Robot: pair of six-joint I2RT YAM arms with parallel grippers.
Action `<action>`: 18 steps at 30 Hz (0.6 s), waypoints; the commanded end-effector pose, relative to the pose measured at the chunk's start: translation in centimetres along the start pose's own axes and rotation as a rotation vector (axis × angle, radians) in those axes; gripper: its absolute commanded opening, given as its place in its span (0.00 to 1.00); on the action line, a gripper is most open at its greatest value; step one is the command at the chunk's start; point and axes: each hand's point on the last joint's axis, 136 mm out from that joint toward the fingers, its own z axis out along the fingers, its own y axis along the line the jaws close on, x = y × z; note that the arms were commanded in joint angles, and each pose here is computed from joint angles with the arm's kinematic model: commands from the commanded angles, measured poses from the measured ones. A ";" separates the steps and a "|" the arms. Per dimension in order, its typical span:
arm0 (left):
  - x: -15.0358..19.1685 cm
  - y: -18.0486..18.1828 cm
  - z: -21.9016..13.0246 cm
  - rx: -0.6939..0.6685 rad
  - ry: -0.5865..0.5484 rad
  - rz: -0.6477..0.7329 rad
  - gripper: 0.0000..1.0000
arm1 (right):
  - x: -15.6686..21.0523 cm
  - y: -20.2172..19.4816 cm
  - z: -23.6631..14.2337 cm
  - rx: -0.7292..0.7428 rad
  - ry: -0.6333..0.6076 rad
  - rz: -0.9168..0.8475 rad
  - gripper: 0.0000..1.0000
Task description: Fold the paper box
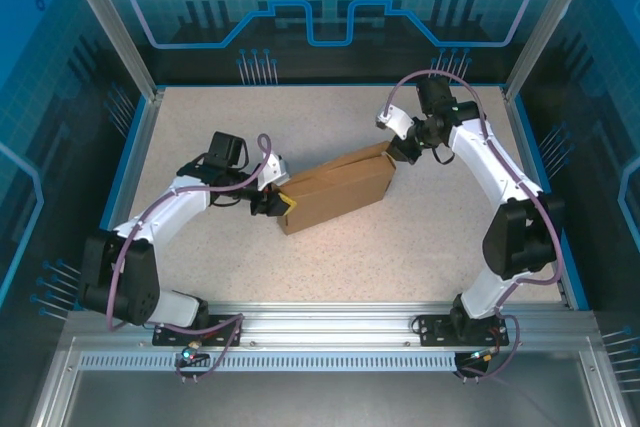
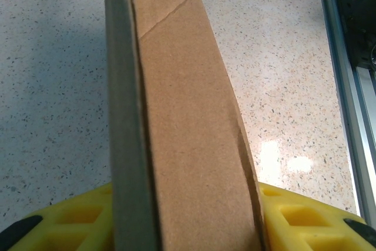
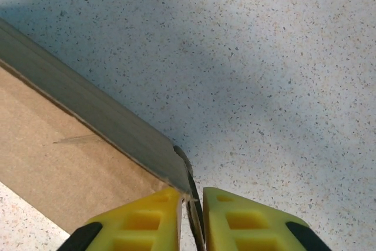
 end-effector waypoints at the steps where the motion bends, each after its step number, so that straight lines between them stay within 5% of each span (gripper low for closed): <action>1: -1.5 0.3 -0.5 0.013 -0.046 0.025 0.34 | -0.5 0.4 -0.5 -0.005 -0.006 0.008 0.20; 9: -1.6 0.3 -0.4 0.015 -0.050 0.019 0.34 | -1.3 0.4 -1.0 0.010 -0.018 0.006 0.23; 18: -1.4 0.5 -0.4 0.006 -0.043 0.016 0.34 | -1.0 0.6 -0.8 0.034 0.050 0.059 0.07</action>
